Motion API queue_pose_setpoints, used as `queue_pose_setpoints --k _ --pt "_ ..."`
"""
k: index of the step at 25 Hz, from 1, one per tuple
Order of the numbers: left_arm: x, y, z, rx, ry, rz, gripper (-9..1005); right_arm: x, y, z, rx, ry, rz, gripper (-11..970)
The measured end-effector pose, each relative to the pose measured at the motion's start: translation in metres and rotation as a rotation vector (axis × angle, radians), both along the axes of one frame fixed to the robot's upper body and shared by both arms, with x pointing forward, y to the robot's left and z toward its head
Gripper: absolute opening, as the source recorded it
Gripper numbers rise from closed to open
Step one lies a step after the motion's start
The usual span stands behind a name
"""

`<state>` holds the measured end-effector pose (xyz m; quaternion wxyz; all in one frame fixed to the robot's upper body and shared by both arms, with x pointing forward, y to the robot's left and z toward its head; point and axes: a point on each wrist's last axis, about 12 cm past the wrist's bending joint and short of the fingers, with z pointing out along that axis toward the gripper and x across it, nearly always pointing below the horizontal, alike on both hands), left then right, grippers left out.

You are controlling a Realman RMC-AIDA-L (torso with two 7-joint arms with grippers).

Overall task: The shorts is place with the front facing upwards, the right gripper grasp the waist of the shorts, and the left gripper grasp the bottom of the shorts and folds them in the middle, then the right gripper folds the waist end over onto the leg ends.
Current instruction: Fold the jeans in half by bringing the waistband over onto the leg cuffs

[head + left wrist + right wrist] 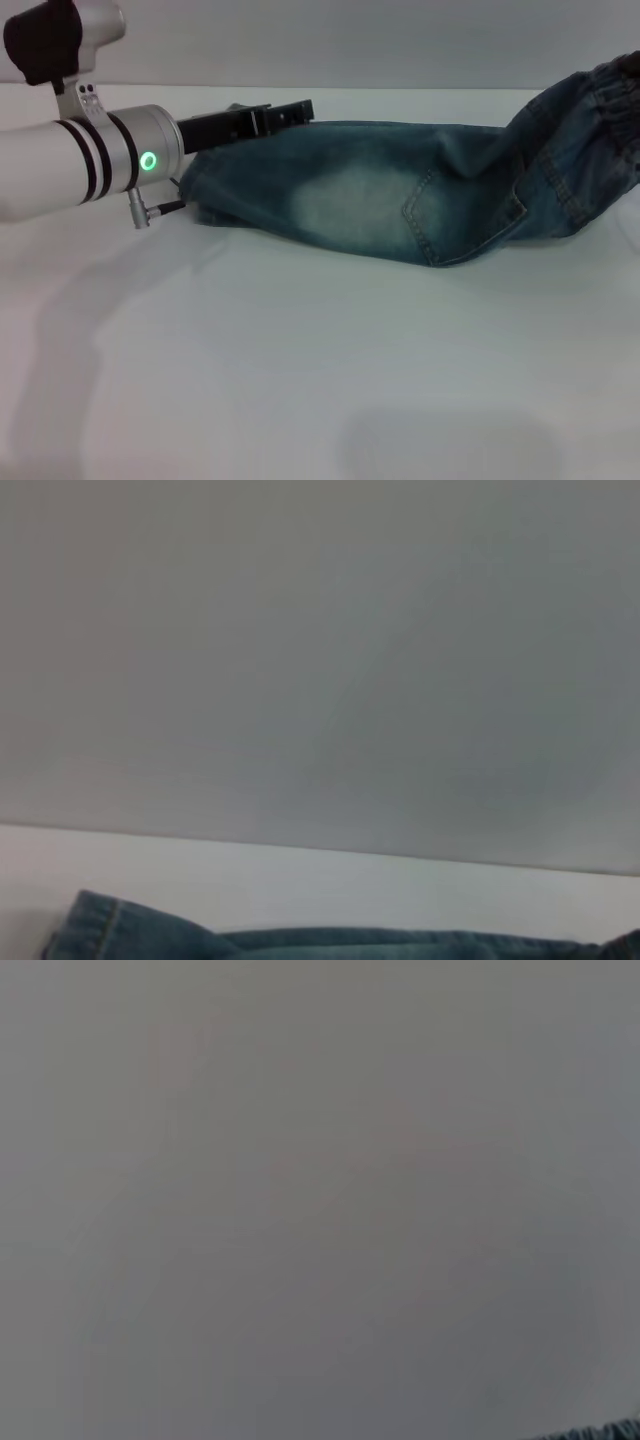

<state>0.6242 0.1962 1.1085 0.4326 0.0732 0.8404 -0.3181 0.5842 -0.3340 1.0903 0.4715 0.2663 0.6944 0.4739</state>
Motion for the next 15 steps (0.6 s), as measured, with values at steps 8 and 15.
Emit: queue_pose_setpoints --k 8,15 --pt "-0.007 -0.016 -0.012 -0.015 -0.003 -0.035 864 0.020 0.020 0.027 -0.022 -0.047 0.072 3" --pt "-0.016 -0.041 -0.025 0.021 -0.003 -0.084 864 0.054 0.070 0.068 -0.064 -0.127 0.196 3"
